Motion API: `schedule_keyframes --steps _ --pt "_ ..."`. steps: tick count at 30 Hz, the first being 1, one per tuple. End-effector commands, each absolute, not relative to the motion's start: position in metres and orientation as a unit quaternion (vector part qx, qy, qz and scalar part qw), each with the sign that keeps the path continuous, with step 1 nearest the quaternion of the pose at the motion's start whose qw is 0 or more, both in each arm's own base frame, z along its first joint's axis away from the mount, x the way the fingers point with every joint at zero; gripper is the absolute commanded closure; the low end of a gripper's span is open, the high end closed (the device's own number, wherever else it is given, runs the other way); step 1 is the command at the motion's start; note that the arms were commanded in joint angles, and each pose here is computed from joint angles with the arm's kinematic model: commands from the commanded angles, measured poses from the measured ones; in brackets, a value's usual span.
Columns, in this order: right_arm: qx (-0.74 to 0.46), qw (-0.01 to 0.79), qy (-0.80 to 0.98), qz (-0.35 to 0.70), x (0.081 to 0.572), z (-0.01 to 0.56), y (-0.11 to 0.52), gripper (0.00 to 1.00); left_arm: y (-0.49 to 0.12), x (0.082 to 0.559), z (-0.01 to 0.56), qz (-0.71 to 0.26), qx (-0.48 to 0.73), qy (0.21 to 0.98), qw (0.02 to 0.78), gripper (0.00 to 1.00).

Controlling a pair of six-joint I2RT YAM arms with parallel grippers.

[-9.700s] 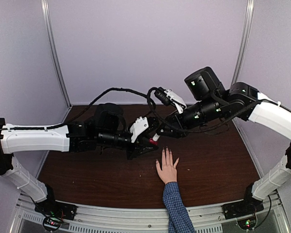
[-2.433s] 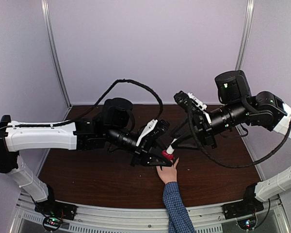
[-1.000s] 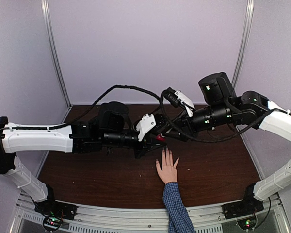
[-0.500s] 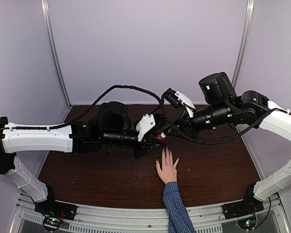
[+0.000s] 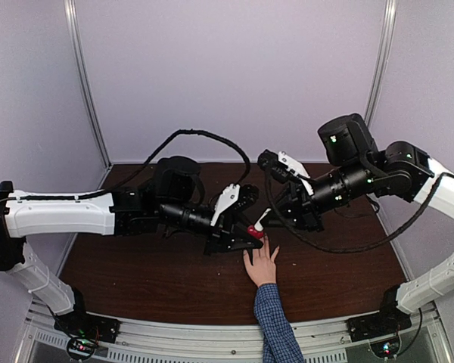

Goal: Paint the nails
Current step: Unscrew the nail polish bottle cap from the nail polish bottle.

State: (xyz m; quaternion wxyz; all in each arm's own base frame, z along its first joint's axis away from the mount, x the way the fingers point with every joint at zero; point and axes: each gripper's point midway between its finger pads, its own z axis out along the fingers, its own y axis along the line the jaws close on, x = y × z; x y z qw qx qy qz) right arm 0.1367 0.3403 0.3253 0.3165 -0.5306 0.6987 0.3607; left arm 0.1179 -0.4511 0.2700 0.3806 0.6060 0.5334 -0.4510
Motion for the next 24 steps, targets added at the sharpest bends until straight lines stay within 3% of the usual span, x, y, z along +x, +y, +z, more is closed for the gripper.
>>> schedule_keyframes --steps 1,11,13,16,24 --pt "-0.551 0.357 0.652 0.379 0.130 0.357 0.337 0.94 -0.452 0.065 0.301 -0.541 0.653 0.409 0.337 1.00" --pt "-0.569 0.362 0.626 0.391 0.118 0.367 0.333 0.93 -0.453 0.057 0.308 -0.565 0.654 0.393 0.314 1.00" --pt "-0.564 0.362 0.635 0.385 0.121 0.365 0.332 0.84 -0.454 0.063 0.307 -0.553 0.651 0.404 0.328 1.00" --pt "-0.553 0.364 0.647 0.379 0.126 0.365 0.331 0.62 -0.454 0.078 0.306 -0.515 0.643 0.432 0.367 1.00" --pt "-0.512 0.388 0.675 0.363 0.142 0.371 0.327 0.45 -0.447 0.129 0.310 -0.424 0.577 0.499 0.488 1.00"
